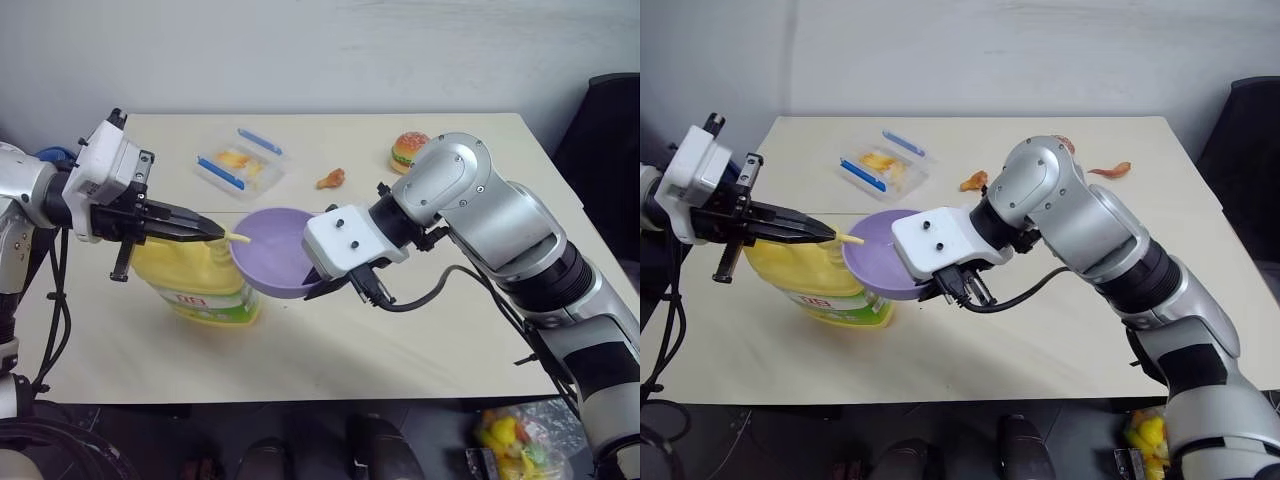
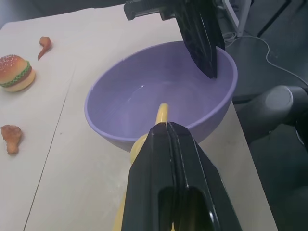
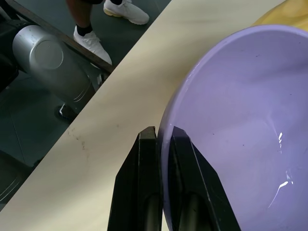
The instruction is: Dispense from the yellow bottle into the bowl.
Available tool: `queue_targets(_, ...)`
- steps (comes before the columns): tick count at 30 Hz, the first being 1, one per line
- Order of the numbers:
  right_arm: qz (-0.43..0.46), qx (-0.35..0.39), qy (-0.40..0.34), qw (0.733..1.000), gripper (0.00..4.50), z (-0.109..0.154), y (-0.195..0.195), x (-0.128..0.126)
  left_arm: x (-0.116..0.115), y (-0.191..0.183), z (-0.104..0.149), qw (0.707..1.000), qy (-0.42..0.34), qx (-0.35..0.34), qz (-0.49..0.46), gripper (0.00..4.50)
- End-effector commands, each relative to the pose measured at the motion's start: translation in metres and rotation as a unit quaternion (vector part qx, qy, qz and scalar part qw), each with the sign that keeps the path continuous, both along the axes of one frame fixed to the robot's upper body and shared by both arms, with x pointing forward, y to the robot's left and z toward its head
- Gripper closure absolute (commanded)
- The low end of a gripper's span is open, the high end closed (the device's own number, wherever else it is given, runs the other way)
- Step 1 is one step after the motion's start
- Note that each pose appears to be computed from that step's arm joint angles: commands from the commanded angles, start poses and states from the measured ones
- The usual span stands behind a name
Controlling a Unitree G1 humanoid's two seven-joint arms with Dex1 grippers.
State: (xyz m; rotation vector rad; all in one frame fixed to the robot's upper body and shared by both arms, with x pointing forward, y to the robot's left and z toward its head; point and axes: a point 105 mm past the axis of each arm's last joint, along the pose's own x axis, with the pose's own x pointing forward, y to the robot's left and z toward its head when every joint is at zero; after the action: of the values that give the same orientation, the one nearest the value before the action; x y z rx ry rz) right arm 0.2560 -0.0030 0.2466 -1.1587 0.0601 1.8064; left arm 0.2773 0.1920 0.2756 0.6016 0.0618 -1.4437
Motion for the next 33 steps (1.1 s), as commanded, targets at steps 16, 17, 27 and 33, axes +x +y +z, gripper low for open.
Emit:
queue_targets(16, 0.037, -0.004, -0.024, 0.999, 4.50, 0.005, -0.002, -0.007, 0.004, 0.003, -0.046, 0.995, 0.080, 0.051, 0.030, 4.48)
queue_targets(17, 0.037, -0.004, -0.024, 0.999, 4.50, 0.005, -0.002, -0.007, 0.005, 0.003, -0.047, 0.995, 0.082, 0.052, 0.033, 4.48)
queue_targets(27, 0.041, -0.007, -0.024, 0.999, 4.50, 0.003, -0.001, -0.008, 0.009, 0.012, -0.073, 0.990, 0.105, 0.071, 0.058, 4.48)
queue_targets(33, 0.039, -0.007, -0.026, 0.999, 4.50, 0.001, -0.002, -0.006, 0.010, 0.012, -0.075, 0.990, 0.108, 0.066, 0.061, 4.48)
